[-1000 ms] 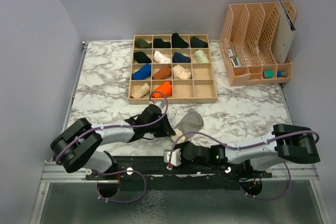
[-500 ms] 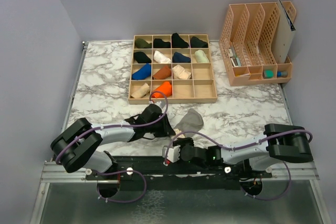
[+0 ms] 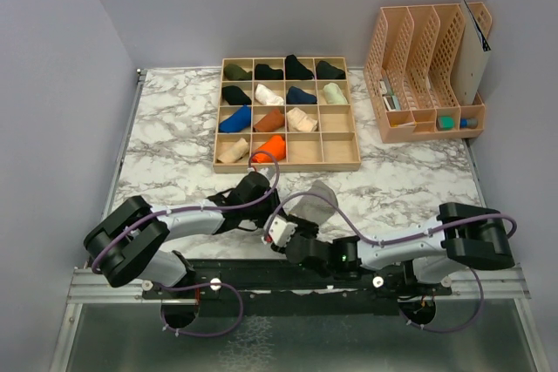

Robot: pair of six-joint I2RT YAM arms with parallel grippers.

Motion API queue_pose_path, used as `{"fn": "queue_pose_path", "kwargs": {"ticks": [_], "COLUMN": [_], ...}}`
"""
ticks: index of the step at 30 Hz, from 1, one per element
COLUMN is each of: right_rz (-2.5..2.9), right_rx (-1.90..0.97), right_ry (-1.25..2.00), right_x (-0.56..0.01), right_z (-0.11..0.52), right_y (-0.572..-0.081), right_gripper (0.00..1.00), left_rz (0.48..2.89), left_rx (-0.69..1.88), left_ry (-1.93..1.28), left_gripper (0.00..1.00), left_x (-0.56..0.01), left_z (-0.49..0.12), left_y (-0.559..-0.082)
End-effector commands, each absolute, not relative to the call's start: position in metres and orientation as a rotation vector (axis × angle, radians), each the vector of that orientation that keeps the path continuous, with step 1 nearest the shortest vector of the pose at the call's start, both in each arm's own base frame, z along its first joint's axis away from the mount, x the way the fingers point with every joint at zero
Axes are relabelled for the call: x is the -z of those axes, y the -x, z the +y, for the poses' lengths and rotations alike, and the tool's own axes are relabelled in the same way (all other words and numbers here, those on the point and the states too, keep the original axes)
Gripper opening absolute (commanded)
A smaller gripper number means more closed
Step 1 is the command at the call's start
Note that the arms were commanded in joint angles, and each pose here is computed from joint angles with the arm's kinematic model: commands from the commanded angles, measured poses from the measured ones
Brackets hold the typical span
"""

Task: Roll the underwear
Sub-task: Roll the underwear to the center of the board.

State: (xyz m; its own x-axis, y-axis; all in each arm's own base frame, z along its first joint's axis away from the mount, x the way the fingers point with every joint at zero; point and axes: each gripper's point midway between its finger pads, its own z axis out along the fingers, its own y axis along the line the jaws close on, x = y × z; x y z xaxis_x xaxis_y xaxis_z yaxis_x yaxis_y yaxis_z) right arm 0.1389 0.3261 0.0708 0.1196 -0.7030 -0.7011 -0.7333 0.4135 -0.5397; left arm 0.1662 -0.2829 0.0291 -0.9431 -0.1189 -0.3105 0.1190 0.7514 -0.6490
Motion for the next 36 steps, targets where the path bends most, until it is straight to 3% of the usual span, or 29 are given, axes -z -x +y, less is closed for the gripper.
{"fn": "queue_pose_path", "kwargs": {"ticks": [1, 5, 8, 13, 25, 36], "right_rz": [1.847, 2.076, 2.157, 2.26, 2.379, 2.518], "right_rx": [-0.103, -0.191, -0.339, -0.612, -1.041, -1.117], "right_ry": [0.793, 0.152, -0.047, -0.239, -0.25, -0.047], "right_x": [-0.086, -0.073, -0.063, -0.058, -0.062, -0.046], "right_z": [0.308, 0.257, 0.247, 0.247, 0.297, 0.343], "right_y": [-0.147, -0.143, -0.134, -0.137, -0.151, -0.197], "right_gripper": [0.56, 0.64, 0.71, 0.73, 0.79, 0.82], "left_rz": [2.701, 2.646, 2.611, 2.581, 2.472, 2.537], "left_rx": [0.87, 0.915, 0.94, 0.872, 0.59, 0.627], "left_ry": [0.008, 0.001, -0.033, 0.029, 0.602, 0.602], "left_gripper": [0.22, 0.1, 0.0, 0.0, 0.0, 0.0], "left_x": [-0.012, -0.019, -0.024, -0.027, -0.021, -0.017], "left_z": [-0.262, -0.264, -0.266, -0.253, -0.171, -0.171], "left_y": [-0.155, -0.157, -0.159, -0.164, -0.165, -0.141]}}
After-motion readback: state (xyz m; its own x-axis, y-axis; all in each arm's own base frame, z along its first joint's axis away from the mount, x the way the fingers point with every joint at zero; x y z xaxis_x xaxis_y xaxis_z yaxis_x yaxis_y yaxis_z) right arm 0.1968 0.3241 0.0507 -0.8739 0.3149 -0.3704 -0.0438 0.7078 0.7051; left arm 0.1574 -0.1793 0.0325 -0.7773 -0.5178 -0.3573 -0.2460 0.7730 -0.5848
